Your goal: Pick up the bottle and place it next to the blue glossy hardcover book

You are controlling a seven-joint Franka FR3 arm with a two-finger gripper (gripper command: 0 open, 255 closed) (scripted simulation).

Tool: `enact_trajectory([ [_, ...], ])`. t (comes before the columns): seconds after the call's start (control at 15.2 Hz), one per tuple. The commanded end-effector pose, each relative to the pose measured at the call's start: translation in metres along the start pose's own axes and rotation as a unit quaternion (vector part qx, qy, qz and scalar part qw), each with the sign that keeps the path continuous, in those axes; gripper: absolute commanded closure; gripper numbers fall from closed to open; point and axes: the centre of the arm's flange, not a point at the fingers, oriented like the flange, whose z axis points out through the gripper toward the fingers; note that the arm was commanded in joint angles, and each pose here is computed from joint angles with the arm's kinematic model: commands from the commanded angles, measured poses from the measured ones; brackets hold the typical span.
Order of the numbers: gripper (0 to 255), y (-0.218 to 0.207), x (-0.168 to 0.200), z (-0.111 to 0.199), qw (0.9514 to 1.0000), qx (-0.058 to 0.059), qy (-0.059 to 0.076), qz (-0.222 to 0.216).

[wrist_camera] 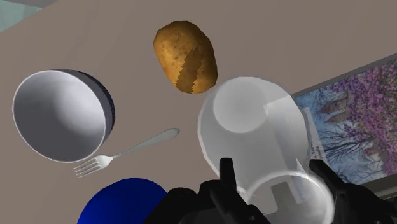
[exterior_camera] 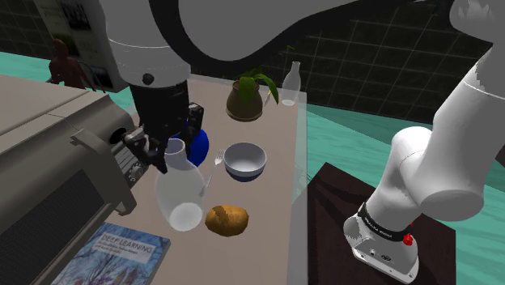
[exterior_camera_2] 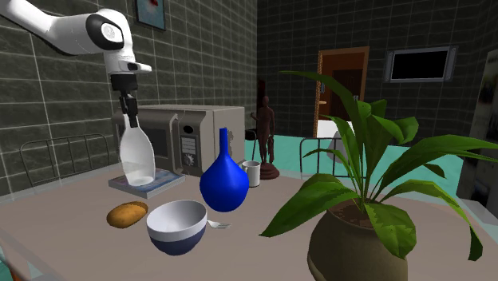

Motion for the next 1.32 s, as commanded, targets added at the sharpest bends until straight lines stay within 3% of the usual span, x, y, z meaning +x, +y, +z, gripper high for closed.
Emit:
enact_trajectory([
  [0.0,255,-0.024,-0.012,-0.002,1.0000,0.000,0.000,0.001],
  [1.25,255,-0.248,-0.125,-0.010,1.0000,0.000,0.000,0.001],
])
